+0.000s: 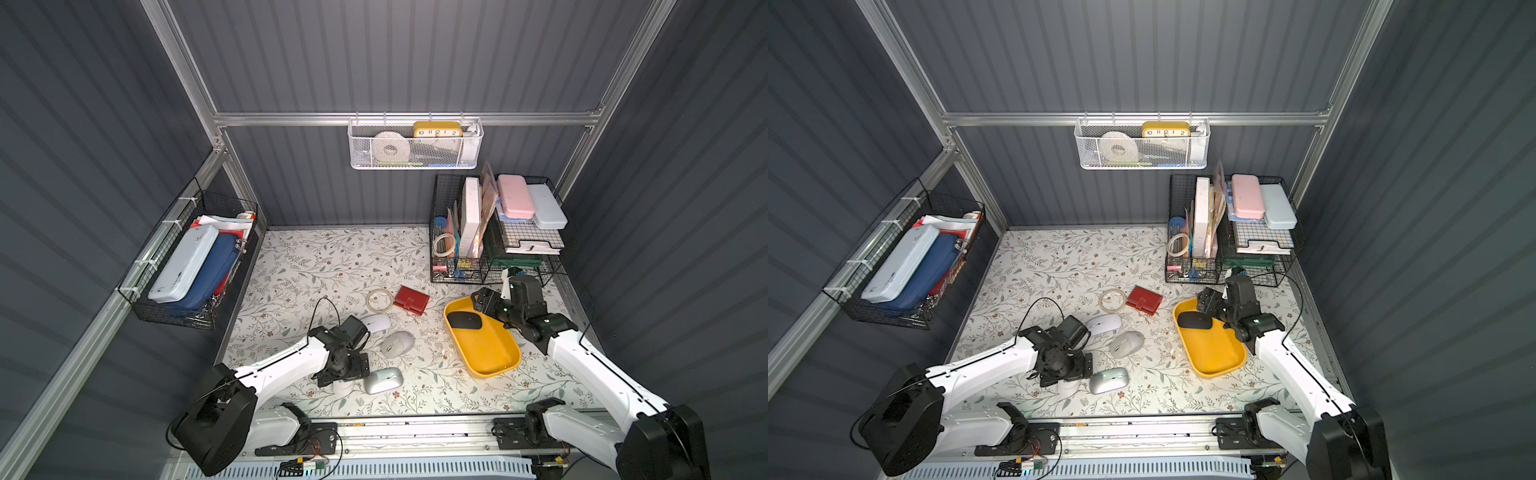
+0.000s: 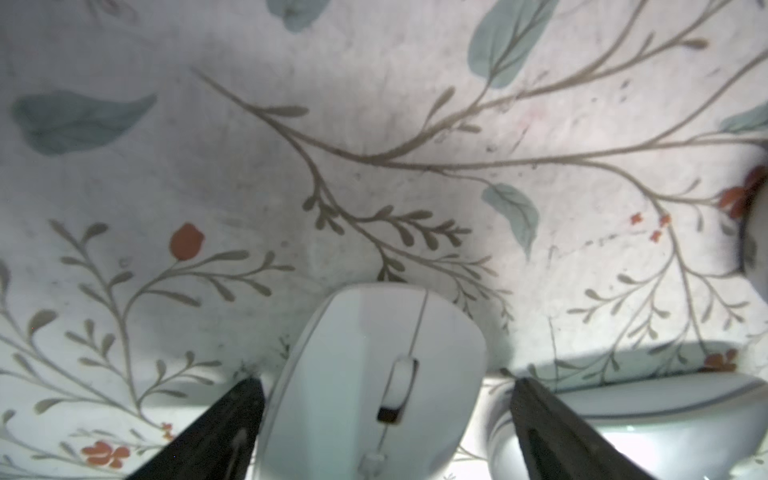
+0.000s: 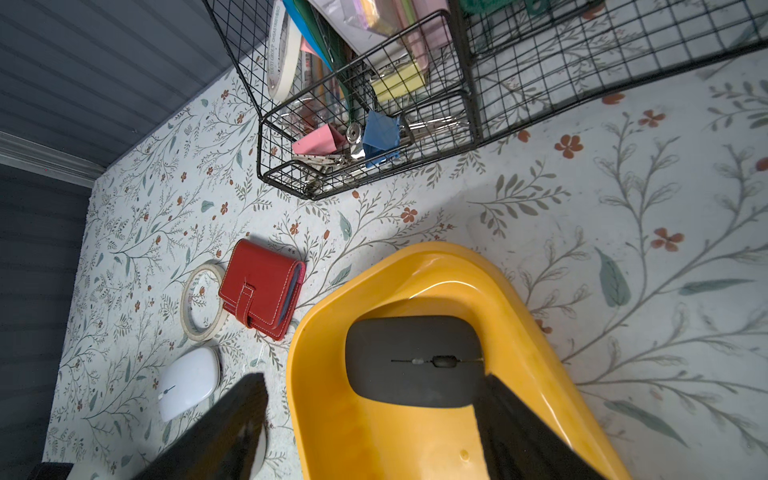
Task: Put the mouse in the storage box
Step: Pick up the mouse from the center of the board.
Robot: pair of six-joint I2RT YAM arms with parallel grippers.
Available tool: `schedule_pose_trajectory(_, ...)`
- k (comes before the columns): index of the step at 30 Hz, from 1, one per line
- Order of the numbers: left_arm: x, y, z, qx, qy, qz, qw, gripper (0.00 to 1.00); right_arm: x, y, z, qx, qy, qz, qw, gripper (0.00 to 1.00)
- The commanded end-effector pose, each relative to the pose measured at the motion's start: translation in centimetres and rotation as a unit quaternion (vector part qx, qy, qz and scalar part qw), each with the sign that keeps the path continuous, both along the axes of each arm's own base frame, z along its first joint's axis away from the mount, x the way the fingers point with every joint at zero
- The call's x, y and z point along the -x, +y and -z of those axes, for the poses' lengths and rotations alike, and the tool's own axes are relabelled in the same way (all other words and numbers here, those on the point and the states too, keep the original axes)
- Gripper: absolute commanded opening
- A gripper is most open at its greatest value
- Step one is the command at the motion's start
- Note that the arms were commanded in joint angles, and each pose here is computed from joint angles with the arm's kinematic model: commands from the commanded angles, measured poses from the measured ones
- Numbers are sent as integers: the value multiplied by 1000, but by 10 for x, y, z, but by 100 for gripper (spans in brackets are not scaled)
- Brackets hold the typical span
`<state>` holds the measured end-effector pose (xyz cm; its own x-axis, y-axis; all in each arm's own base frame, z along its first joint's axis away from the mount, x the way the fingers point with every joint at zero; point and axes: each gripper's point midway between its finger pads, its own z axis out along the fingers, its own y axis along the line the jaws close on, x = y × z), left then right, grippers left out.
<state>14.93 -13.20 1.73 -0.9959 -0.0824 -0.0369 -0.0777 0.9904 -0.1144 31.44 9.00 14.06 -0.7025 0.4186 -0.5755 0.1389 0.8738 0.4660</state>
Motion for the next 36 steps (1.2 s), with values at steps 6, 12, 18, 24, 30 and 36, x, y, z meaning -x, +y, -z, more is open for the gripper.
schedule_pose_trajectory(6,23,4,15,-5,60,-10,998,74,0,-7,-12,10,-16,8,1000,83)
schedule_pose_trajectory(12,23,4,15,-6,61,-10,998,52,2,-6,-12,4,-21,10,1000,83)
schedule_pose_trajectory(18,-1,1,-12,-8,6,-6,1000,31,5,2,-12,-11,-17,-8,1000,83)
schedule_pose_trajectory(24,-49,-33,-90,74,-144,78,984,24,9,23,-26,-59,-9,-47,997,77)
schedule_pose_trajectory(30,-74,-92,-168,199,-259,202,923,23,18,77,-61,-143,-10,-132,981,77)
schedule_pose_trajectory(36,-76,-134,-196,241,-336,352,840,23,37,134,-95,-164,-12,-217,962,78)
